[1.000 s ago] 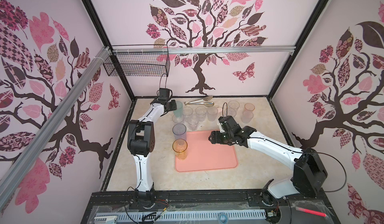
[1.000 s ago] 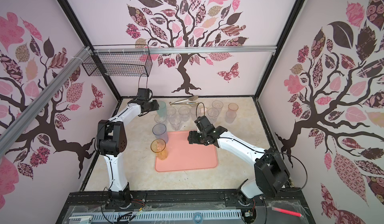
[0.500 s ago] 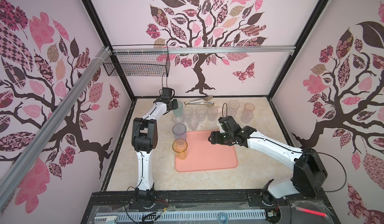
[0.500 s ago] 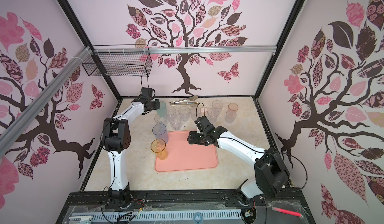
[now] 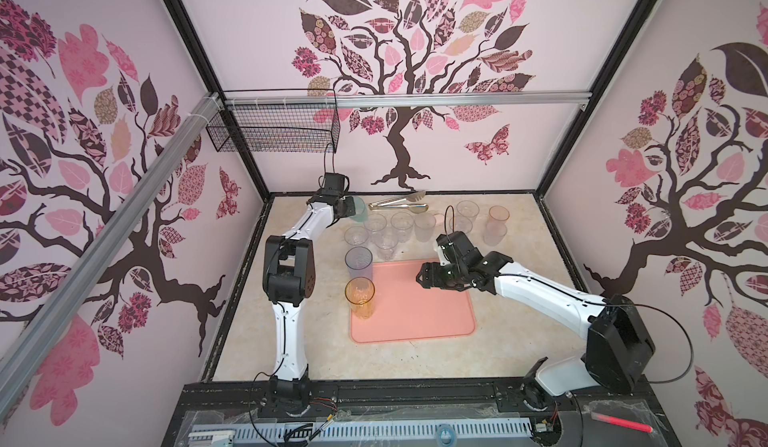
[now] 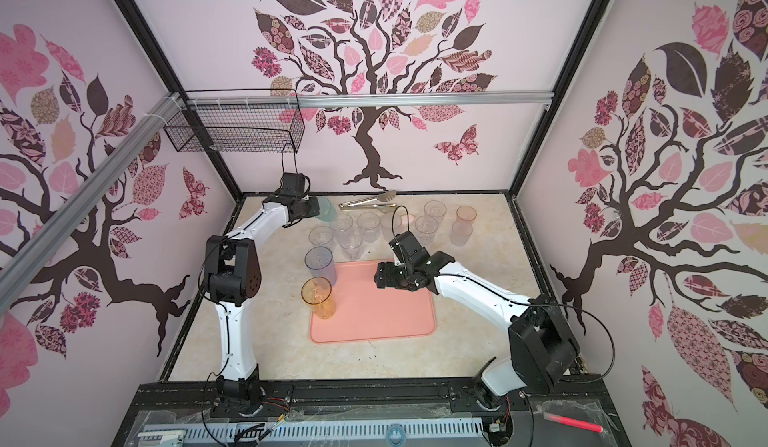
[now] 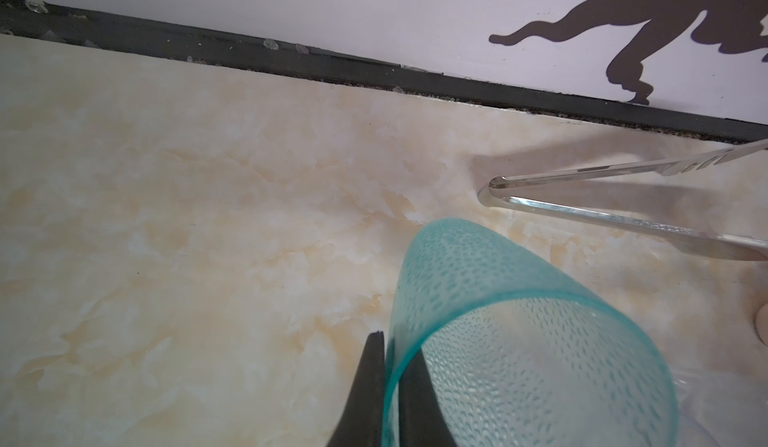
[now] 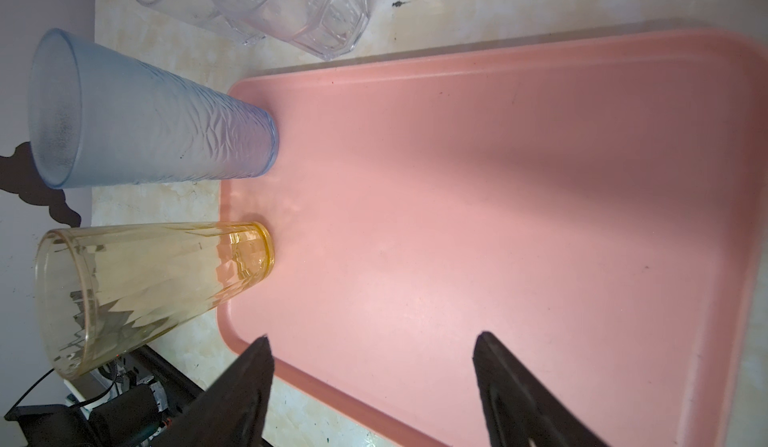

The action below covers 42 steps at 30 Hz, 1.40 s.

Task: Place the glasses into the tray
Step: 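Close the left gripper on the teal dotted glass rim and lift it, then carry the teal glass with the left gripper over the tray beside the amber glass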

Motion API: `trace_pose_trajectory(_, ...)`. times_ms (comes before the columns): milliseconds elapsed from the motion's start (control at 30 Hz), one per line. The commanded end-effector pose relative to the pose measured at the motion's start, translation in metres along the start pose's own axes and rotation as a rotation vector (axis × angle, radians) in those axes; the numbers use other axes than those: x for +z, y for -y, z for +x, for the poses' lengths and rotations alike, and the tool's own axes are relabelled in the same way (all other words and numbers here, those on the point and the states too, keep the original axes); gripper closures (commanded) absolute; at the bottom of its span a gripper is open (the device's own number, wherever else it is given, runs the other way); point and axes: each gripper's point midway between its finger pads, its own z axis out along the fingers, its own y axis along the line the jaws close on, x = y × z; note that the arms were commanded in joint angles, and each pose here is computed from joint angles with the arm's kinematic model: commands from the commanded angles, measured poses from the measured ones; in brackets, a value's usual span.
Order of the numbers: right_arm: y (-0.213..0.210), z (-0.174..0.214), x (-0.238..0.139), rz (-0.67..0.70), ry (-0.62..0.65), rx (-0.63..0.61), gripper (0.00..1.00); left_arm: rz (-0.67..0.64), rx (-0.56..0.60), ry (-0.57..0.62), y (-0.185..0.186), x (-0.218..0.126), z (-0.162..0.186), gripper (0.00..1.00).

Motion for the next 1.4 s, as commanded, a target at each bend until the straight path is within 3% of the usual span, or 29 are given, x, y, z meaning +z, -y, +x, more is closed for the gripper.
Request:
trace_pose_trajectory(0, -0.003, -0.005, -0.002, -0.002, -0.004, 0.004, 0.21, 0.017, 0.012, 0.126, 0.008, -0.041, -0.041, 1.0)
trace_pose_trajectory(433, -0.005, -0.009, -0.008, -0.008, 0.021, 0.008, 0.21, 0.088, 0.048, 0.229, 0.02, -0.125, -0.077, 1.0)
trace_pose_trajectory(833, -0.01, -0.016, -0.013, -0.021, 0.052, 0.005, 0.21, 0.16, 0.068, 0.251, 0.021, -0.245, -0.054, 1.0)
trace_pose_trajectory(1033, -0.01, -0.025, -0.021, -0.003, 0.088, -0.006, 0.21, 0.224, 0.091, 0.211, 0.032, -0.294, -0.03, 1.0)
trace_pose_trajectory(1367, 0.007, -0.043, -0.042, 0.121, 0.2, -0.076, 0.19, 0.314, 0.362, 0.013, 0.104, -0.329, 0.069, 1.0)
